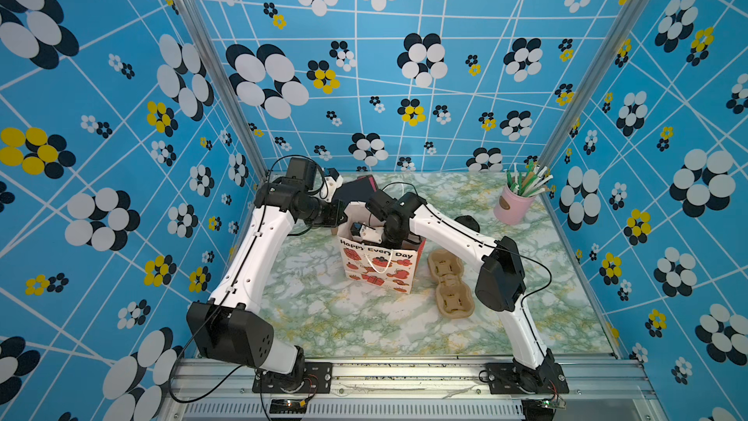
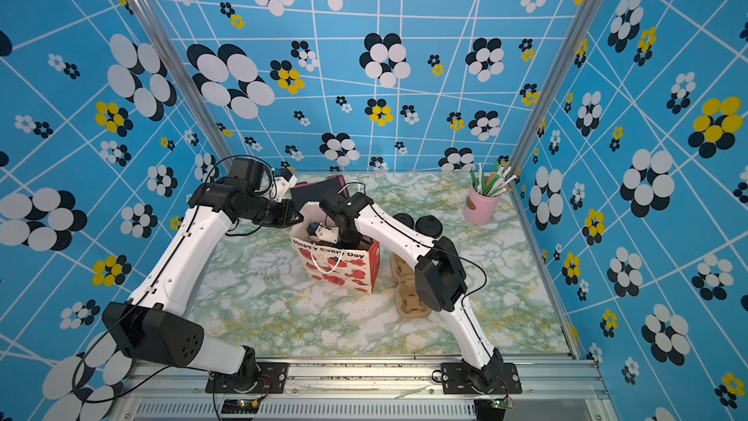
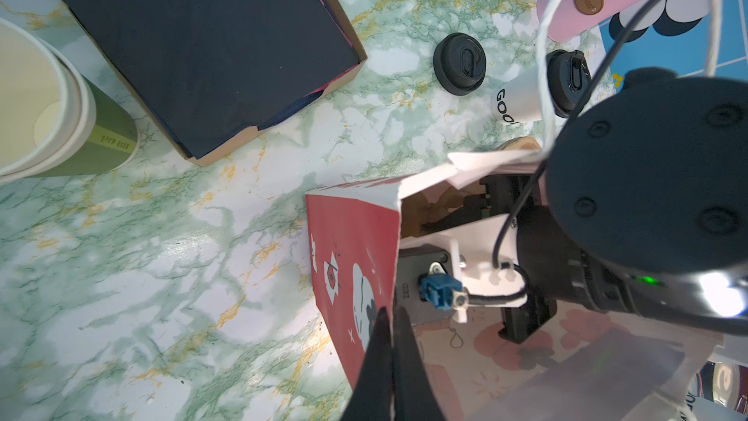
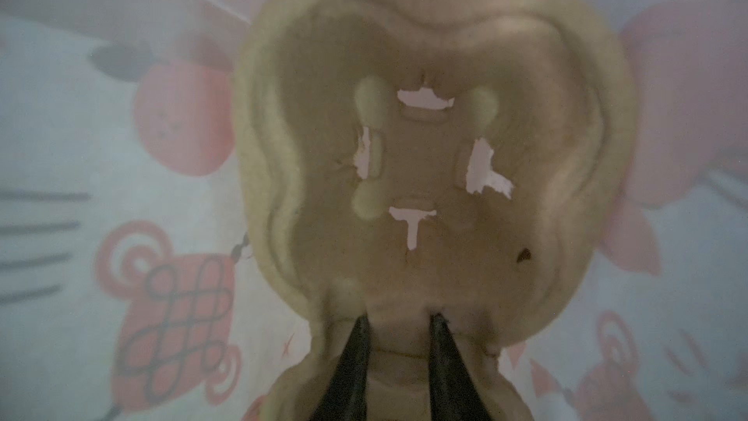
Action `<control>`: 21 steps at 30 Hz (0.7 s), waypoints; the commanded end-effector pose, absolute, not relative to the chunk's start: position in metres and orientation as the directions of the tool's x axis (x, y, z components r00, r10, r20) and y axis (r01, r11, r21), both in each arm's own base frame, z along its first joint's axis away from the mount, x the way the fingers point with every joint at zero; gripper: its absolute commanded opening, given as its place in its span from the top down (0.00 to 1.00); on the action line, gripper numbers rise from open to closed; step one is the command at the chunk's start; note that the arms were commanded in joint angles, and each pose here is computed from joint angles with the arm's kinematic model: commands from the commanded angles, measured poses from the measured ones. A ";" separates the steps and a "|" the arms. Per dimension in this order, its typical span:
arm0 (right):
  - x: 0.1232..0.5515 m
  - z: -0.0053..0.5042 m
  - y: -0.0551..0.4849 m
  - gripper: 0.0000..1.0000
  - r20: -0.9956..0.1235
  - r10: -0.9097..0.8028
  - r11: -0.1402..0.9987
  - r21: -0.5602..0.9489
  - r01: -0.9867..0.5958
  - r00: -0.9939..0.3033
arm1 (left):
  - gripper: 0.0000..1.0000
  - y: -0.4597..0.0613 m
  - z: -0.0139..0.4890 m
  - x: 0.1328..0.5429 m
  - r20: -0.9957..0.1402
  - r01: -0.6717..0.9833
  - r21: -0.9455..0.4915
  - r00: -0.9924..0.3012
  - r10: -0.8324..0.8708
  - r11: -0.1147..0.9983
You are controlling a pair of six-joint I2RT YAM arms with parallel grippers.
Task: Pack a coffee takeout order
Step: Place the cup tray in the takeout bag.
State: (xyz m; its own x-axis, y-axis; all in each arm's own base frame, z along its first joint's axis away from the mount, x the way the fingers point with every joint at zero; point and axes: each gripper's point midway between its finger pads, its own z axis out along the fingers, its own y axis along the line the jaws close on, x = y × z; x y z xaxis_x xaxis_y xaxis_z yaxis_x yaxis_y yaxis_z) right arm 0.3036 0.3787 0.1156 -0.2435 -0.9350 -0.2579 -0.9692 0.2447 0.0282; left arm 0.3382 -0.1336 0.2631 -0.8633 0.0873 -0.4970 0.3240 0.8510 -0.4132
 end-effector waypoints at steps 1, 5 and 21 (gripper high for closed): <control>0.293 0.098 0.373 0.77 -0.174 -0.952 0.247 0.059 -0.967 -0.253 | 1.00 -0.133 0.271 0.342 -0.512 0.340 -0.418 -0.854 0.091 0.842; 0.291 0.084 0.371 0.76 -0.137 -0.958 0.246 0.066 -0.967 -0.253 | 1.00 -0.133 0.271 0.343 -0.510 0.339 -0.419 -0.855 0.090 0.843; 0.286 0.069 0.369 0.63 -0.067 -0.968 0.237 0.061 -0.970 -0.241 | 1.00 -0.132 0.269 0.341 -0.504 0.335 -0.417 -0.859 0.092 0.845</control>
